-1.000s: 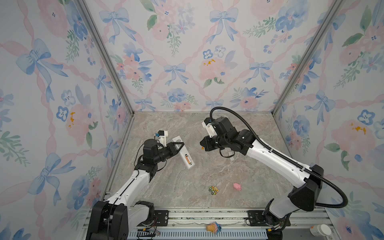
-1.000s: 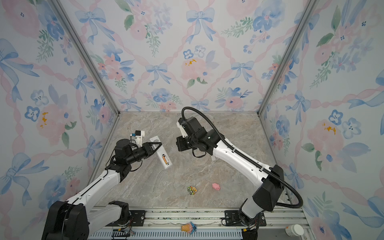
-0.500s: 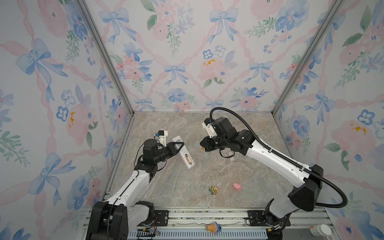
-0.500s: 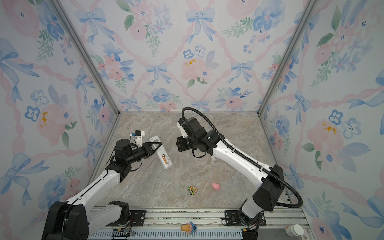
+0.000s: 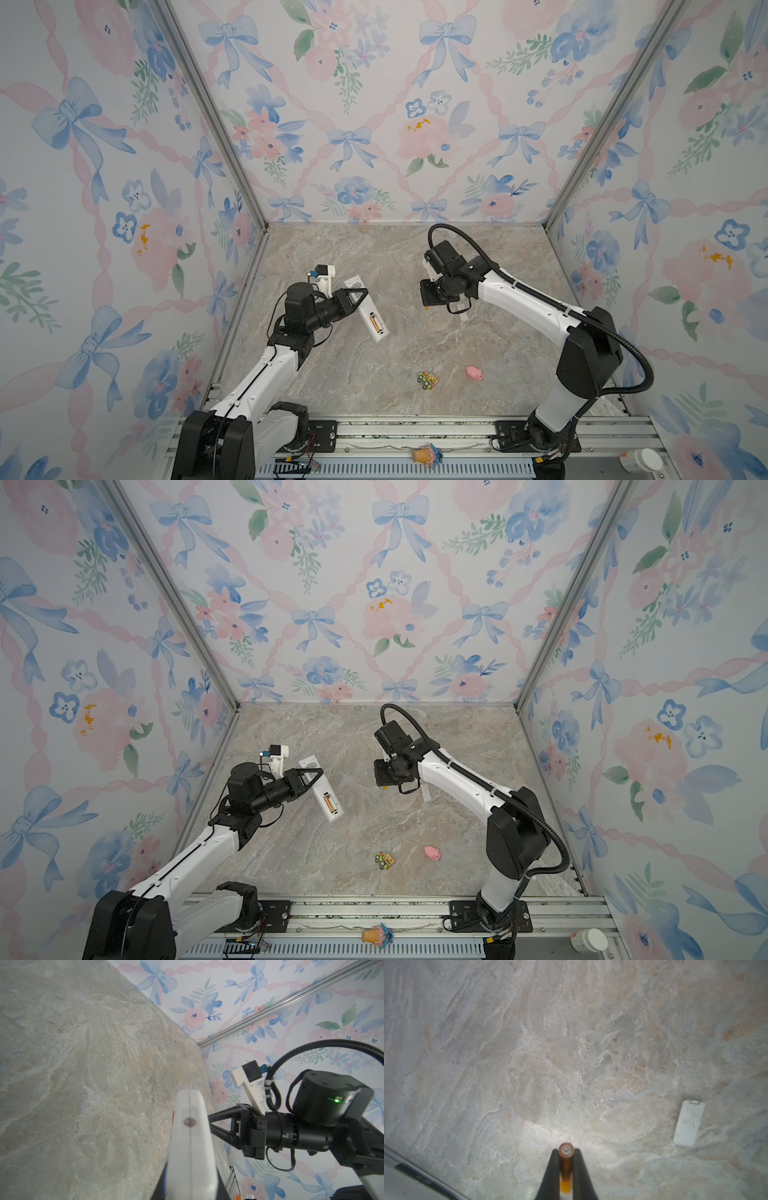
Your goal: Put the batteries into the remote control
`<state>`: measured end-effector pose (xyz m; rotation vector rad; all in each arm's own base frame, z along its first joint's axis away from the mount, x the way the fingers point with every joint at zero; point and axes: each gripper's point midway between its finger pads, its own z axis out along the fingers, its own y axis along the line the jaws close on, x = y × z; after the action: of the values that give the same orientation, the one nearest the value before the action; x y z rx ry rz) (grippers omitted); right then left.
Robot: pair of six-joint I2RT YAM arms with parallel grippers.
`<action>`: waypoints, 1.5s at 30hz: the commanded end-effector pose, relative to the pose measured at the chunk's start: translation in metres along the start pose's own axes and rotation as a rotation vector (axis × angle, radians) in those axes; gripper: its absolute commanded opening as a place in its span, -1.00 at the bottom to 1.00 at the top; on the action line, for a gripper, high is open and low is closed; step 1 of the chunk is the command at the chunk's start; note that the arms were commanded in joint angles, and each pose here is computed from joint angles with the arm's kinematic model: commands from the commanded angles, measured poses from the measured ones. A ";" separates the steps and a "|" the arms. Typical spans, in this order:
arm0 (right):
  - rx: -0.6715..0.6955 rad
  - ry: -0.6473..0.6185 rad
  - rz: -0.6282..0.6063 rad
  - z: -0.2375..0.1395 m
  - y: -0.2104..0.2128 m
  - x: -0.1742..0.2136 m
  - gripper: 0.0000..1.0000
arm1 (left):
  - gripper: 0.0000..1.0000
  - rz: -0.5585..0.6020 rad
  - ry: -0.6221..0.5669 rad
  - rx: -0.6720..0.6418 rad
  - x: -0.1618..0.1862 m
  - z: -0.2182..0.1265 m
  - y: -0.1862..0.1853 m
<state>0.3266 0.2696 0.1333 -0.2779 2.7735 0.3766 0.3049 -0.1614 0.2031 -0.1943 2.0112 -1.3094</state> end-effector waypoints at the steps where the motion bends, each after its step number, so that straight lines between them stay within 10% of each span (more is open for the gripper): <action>1: 0.096 0.123 0.033 0.027 -0.023 0.022 -1.00 | -1.00 0.026 -0.007 0.037 0.001 -0.005 -0.007; 22: 0.038 0.279 -0.572 0.076 -0.006 0.067 -1.00 | -1.00 -0.001 -0.005 0.025 0.009 -0.013 0.002; 45: 0.033 0.399 -0.696 0.094 -0.007 0.094 -1.00 | -1.00 -0.019 0.087 -0.053 0.032 -0.018 0.019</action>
<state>0.2798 0.2782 0.0234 -1.3166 2.7713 0.1089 0.2815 -0.1554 0.1826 -0.2105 2.0751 -1.3184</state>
